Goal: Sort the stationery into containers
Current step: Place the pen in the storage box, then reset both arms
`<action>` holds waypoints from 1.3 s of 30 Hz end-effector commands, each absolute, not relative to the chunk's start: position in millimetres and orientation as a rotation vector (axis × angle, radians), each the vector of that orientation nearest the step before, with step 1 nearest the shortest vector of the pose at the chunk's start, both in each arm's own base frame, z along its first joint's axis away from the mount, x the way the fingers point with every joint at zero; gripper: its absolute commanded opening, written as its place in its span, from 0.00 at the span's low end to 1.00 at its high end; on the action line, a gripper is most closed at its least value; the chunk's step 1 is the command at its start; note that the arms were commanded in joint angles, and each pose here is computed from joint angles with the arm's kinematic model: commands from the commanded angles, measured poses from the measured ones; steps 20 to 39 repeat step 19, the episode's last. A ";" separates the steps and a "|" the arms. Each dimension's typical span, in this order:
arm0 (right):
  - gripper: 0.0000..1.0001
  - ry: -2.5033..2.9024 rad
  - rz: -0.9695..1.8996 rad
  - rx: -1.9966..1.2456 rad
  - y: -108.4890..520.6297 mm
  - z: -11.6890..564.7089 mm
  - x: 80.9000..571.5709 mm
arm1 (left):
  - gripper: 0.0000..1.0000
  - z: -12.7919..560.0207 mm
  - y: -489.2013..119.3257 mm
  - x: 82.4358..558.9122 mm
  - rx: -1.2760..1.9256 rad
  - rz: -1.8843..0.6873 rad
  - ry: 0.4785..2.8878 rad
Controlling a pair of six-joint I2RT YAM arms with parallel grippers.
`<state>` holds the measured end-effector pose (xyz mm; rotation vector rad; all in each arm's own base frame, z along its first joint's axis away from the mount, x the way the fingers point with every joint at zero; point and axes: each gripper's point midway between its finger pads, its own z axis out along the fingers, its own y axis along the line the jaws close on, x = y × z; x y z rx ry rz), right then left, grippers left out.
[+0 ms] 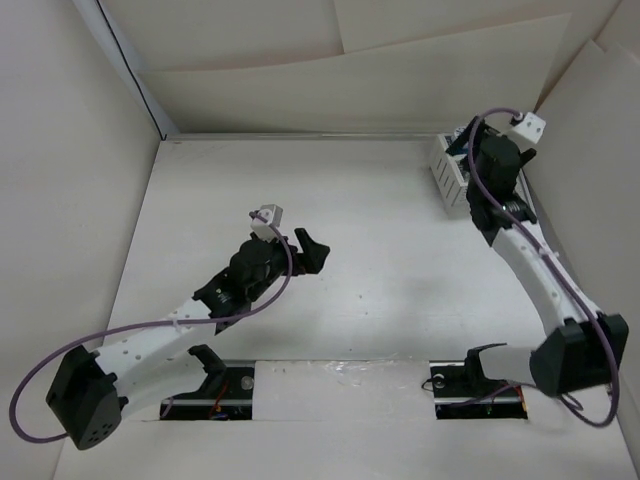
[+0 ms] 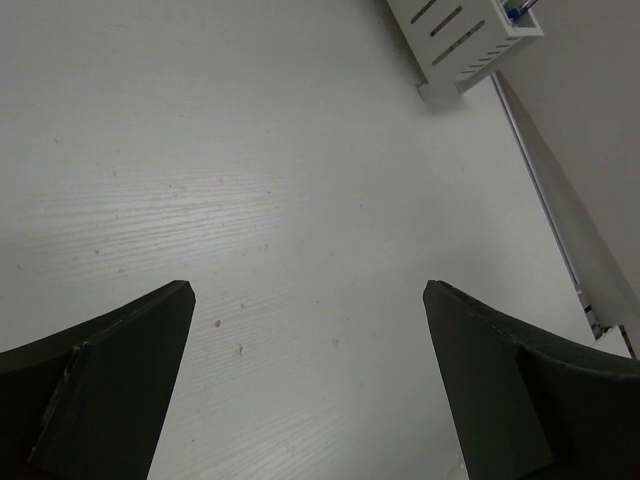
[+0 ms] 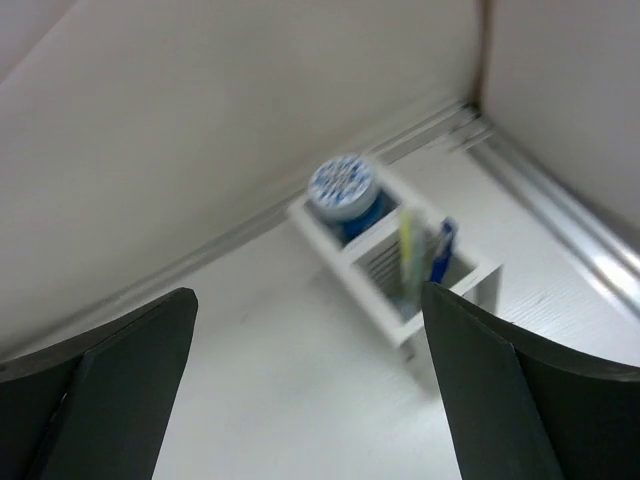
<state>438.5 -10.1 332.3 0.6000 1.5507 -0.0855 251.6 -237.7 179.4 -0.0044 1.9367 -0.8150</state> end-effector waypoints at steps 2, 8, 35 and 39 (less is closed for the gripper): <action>1.00 1.711 0.262 0.388 67.8 298.7 398.3 | 1.00 231.7 -225.5 254.0 -0.049 -0.811 1.830; 1.00 1.801 0.535 0.003 163.3 262.4 330.6 | 1.00 243.8 -193.2 255.3 -0.179 -0.705 1.810; 1.00 1.793 0.641 -0.238 220.6 250.3 278.4 | 1.00 238.4 -175.2 257.8 -0.233 -0.587 1.853; 1.00 1.793 0.641 -0.238 220.6 250.3 278.4 | 1.00 238.4 -175.2 257.8 -0.233 -0.587 1.853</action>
